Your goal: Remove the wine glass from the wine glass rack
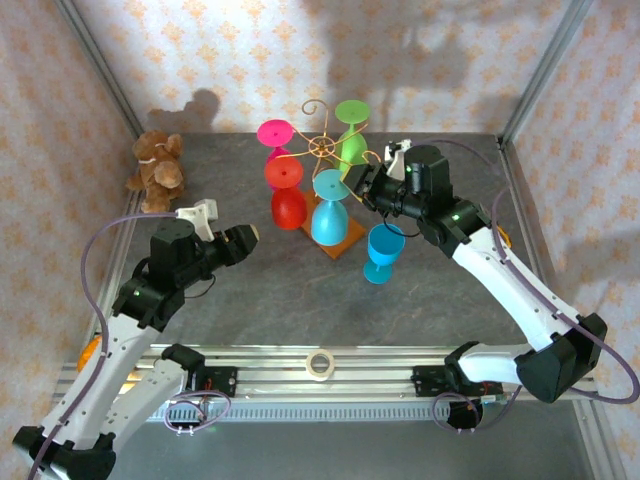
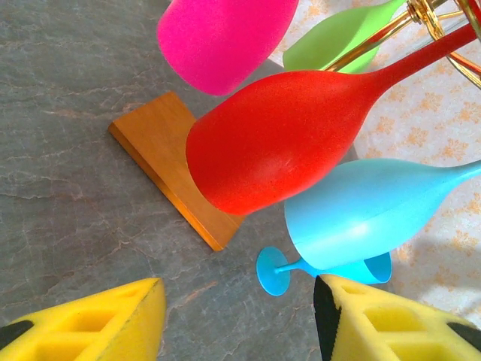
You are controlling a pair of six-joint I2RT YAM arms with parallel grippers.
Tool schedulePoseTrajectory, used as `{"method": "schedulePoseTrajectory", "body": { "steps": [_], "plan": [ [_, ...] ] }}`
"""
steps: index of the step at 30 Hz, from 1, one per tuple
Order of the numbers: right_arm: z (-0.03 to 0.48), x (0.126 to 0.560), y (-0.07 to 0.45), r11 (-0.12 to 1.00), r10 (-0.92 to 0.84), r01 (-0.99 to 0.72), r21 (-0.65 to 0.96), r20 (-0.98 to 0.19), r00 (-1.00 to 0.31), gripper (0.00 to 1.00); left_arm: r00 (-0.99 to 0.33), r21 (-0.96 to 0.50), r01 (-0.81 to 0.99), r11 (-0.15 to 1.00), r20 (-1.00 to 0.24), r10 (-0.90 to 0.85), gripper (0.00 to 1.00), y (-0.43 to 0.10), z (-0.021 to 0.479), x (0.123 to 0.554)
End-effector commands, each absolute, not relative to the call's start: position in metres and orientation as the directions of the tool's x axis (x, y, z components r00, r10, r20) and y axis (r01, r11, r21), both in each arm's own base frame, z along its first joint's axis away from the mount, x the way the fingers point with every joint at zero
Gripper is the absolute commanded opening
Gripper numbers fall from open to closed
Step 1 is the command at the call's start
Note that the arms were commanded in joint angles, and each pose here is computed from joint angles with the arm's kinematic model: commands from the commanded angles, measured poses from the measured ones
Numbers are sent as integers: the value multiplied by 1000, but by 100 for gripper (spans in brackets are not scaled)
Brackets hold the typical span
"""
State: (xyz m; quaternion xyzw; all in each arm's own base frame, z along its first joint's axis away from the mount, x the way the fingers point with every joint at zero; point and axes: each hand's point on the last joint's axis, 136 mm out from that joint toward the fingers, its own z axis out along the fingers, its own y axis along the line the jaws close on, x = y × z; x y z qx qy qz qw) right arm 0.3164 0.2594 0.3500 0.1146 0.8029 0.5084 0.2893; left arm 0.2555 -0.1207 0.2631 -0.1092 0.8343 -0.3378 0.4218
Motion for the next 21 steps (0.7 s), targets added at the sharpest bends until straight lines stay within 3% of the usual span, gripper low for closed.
{"method": "schedulePoseTrajectory", "body": {
  "steps": [1,11,21],
  "plan": [
    [364,309,255,434,487,-145,889,-367,-793,25,-604,-654,103,750,-640,-475,55,-119,263,256],
    [369,304,250,438,493,-147,887,-374,-785,19,-603,-644,99,759,-645,-469,55,-117,262,255],
    [363,306,254,431,484,-139,891,-359,-798,21,-601,-634,95,767,-651,-464,55,-115,262,253]
  ]
}}
